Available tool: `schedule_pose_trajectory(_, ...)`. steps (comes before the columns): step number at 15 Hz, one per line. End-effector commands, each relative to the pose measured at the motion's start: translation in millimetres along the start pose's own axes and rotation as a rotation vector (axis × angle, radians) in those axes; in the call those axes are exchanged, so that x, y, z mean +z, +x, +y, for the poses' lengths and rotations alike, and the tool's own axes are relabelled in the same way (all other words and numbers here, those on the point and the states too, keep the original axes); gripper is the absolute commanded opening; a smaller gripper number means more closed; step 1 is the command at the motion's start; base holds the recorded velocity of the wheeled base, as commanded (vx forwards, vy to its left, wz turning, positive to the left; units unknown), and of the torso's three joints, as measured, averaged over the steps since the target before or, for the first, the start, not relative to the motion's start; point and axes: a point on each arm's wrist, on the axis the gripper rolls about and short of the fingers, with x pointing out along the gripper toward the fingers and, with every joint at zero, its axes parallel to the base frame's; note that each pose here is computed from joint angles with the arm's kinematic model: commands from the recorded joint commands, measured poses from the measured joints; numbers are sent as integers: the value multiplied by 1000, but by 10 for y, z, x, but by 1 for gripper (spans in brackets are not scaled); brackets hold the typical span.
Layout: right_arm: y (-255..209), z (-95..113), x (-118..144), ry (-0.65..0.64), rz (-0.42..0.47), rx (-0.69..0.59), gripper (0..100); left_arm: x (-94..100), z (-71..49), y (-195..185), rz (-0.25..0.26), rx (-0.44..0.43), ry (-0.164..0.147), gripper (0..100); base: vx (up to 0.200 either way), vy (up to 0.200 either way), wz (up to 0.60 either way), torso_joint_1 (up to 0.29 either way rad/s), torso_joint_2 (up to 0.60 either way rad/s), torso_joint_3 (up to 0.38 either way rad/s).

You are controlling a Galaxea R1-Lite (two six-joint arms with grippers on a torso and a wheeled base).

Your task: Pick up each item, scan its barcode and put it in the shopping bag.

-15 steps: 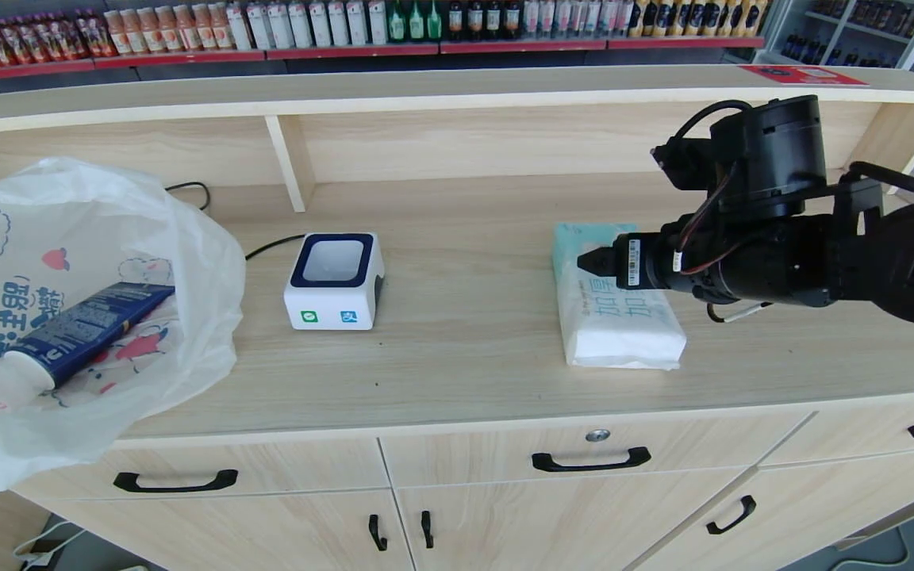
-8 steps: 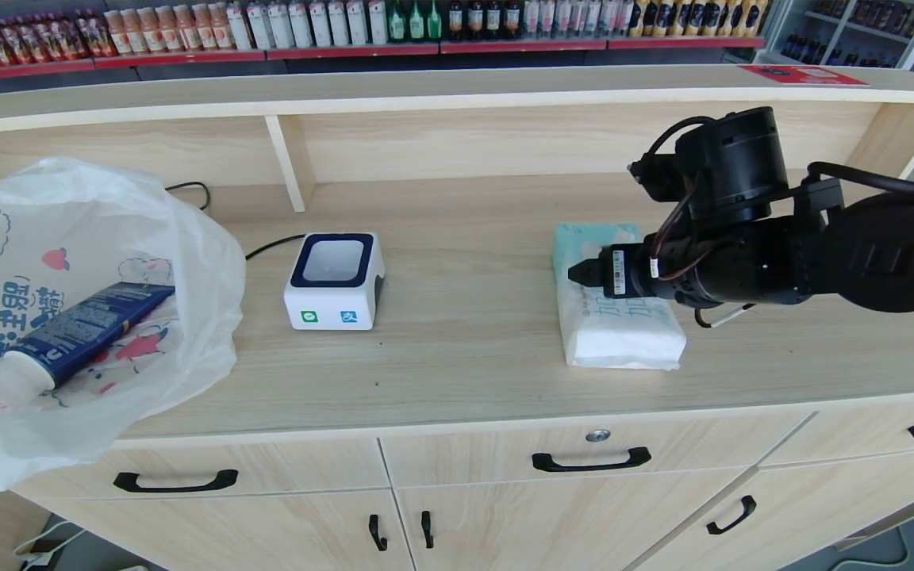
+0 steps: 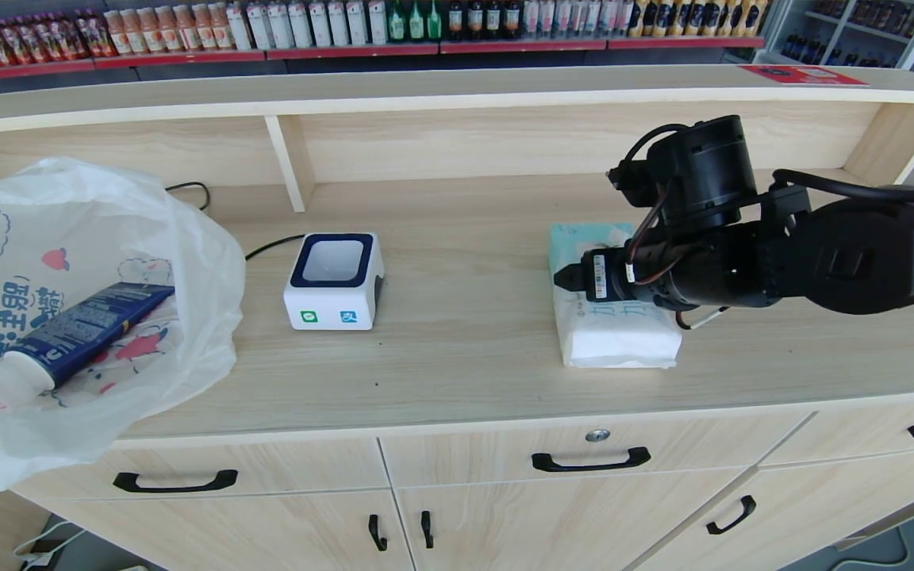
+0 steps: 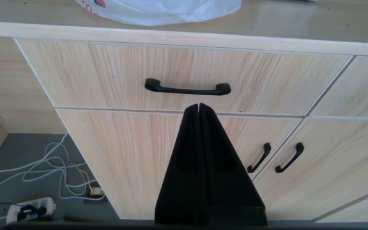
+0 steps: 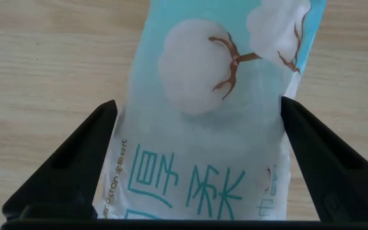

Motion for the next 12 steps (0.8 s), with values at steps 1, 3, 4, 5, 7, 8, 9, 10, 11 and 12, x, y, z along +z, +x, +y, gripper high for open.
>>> schedule_pose_trajectory(1, 81, 53, -37, 0, 14, 1, 100, -1, 0, 0, 1, 0, -1, 0, 0, 0, 0, 0, 0, 0)
schedule_pose_trajectory(3, 154, 58, -49, 4, 21, -6, 100, -1, 0, 0, 1, 0, -1, 0, 0, 0, 0, 0, 0, 0)
schedule_pose_trajectory(4, 202, 24, -49, 9, 23, -22, 100, -1, 0, 0, 1, 0, -1, 0, 0, 0, 0, 0, 0, 0)
schedule_pose_trajectory(5, 230, 10, -57, 14, 23, -42, 100, -1, 0, 0, 1, 0, -1, 0, 0, 0, 0, 0, 0, 0)
schedule_pose_trajectory(7, 319, 21, -47, 47, 17, -78, 100, -1, 0, 0, 1, 0, -1, 0, 0, 0, 0, 0, 0, 0)
schedule_pose_trajectory(8, 332, 24, -47, 48, 16, -87, 100, -1, 0, 0, 1, 0, -1, 0, 0, 0, 0, 0, 0, 0)
schedule_pose_trajectory(9, 338, 33, -65, 45, 20, -95, 100, -1, 0, 0, 1, 0, -1, 0, 0, 0, 0, 0, 0, 0)
schedule_pose_trajectory(10, 359, 21, -95, 44, 30, -106, 100, -1, 0, 0, 1, 0, -1, 0, 0, 0, 0, 0, 0, 0)
schedule_pose_trajectory(11, 370, 21, -116, 49, 36, -108, 100, -1, 0, 0, 1, 0, -1, 0, 0, 0, 0, 0, 0, 0)
schedule_pose_trajectory(12, 376, 21, -124, 55, 38, -110, 100, -1, 0, 0, 1, 0, -1, 0, 0, 0, 0, 0, 0, 0)
